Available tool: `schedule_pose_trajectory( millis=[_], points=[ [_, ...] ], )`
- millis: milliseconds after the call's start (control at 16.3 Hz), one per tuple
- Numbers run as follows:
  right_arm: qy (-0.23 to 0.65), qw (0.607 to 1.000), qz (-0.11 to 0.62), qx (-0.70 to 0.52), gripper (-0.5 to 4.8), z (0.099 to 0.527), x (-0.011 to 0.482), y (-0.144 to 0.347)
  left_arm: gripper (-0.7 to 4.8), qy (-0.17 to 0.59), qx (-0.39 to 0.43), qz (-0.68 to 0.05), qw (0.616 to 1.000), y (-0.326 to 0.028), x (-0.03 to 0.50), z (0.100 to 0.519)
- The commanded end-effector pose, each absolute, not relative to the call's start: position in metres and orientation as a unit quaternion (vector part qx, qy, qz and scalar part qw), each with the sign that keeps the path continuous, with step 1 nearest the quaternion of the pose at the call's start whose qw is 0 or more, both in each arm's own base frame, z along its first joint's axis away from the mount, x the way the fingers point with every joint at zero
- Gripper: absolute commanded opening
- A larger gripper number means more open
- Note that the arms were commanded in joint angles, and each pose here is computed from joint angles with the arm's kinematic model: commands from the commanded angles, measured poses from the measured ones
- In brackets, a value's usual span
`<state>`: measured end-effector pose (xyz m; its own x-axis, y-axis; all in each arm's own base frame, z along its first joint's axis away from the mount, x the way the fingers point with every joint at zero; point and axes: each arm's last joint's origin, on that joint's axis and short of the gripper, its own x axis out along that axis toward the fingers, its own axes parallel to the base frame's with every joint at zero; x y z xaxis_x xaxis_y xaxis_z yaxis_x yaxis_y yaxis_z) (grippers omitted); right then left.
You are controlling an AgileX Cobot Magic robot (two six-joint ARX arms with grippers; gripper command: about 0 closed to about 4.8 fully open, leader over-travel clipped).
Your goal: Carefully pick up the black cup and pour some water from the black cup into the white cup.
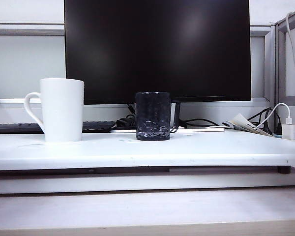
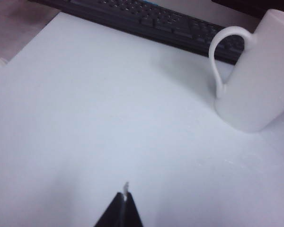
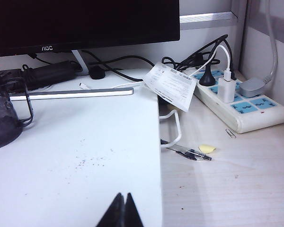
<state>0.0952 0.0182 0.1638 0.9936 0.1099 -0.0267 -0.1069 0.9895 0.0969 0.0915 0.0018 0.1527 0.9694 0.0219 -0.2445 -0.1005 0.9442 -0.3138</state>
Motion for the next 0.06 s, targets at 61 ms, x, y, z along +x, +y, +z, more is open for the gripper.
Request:
schedule_pose_trajectory(
  millis=[61],
  points=[
    [0.013,0.997,0.054,0.049,0.0,0.1627,0.0957,0.0182,-0.05,0.123,-0.162,0.032,0.979,0.0019,0.0917,0.1509]
  ],
)
